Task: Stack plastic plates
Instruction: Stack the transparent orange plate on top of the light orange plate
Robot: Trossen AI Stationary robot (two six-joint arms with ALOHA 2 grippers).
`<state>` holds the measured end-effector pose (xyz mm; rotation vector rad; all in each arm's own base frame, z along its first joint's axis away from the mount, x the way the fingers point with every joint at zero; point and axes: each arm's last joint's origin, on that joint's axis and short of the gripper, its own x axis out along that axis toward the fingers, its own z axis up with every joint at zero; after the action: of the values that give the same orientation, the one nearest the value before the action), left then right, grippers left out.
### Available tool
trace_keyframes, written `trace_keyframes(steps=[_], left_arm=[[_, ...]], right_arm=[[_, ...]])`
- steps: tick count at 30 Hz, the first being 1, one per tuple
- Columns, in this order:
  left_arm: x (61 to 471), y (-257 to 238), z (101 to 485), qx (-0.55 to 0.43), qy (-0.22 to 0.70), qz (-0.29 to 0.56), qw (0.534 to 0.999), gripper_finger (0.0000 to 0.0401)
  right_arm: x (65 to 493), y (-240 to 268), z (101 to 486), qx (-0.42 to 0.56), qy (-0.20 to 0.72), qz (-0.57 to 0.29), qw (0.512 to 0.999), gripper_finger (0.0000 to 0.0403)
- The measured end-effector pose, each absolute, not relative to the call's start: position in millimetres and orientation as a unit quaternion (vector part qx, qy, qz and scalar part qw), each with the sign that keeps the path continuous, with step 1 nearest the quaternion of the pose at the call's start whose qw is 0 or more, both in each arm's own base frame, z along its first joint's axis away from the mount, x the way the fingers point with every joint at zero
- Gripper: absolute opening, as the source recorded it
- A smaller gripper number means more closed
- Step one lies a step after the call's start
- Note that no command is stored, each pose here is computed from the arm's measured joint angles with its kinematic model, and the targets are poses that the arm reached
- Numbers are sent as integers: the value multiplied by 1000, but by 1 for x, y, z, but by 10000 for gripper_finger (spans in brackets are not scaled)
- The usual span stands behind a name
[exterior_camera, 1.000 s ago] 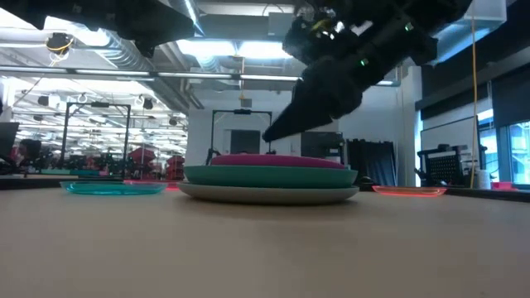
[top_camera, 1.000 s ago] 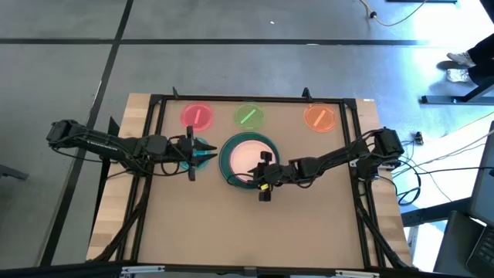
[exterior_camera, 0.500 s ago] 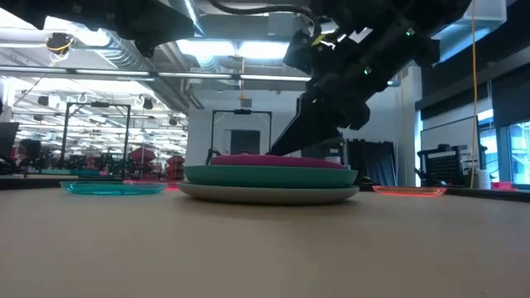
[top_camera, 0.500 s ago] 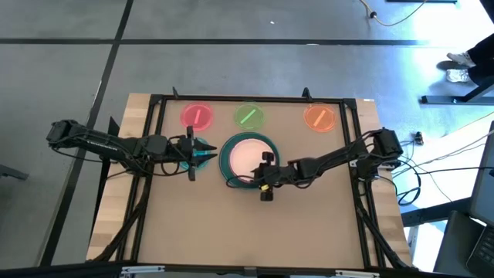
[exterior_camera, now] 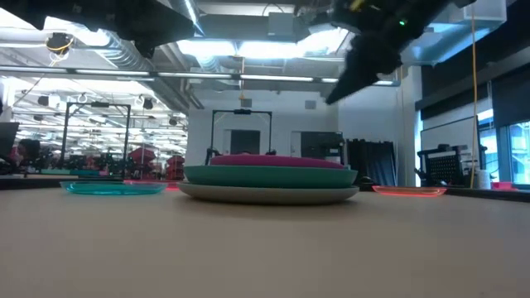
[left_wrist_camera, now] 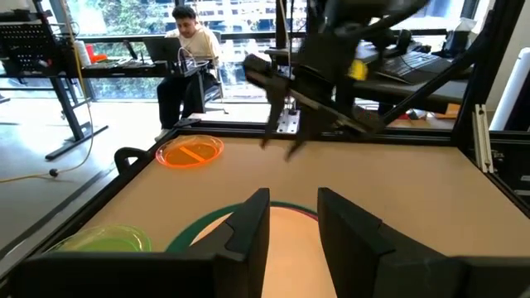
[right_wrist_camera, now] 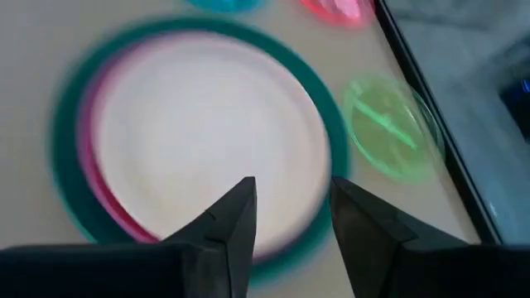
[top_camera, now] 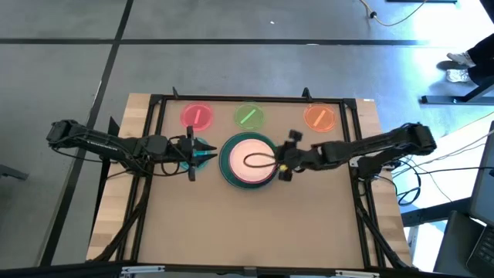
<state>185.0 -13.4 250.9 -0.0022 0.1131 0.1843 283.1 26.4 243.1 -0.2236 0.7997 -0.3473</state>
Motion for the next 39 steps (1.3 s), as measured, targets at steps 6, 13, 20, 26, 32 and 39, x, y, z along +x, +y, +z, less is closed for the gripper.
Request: trace_keyframes(steps=[6,13,20,26,32,39], left_arm=[[185,-13,251,-1,56,92,994,96],[185,-13,251,-1,57,92,994,96],[185,-13,251,-5,56,92,994,96],[185,-13,251,-9,56,93,994,96],[185,-13,251,-9,56,94,994,96],[185,-13,251,-9,56,94,994,96]], right_arm=[[258,-11,246,-86,458,-240,851,147],[243,-60,233,-32,512,-297,805,147],[219,-104,207,54,529,-335,778,147],[199,-127,182,105,516,-360,770,147],[185,-141,165,125,490,-394,768,147],[172,-154,157,156,465,-407,771,147]])
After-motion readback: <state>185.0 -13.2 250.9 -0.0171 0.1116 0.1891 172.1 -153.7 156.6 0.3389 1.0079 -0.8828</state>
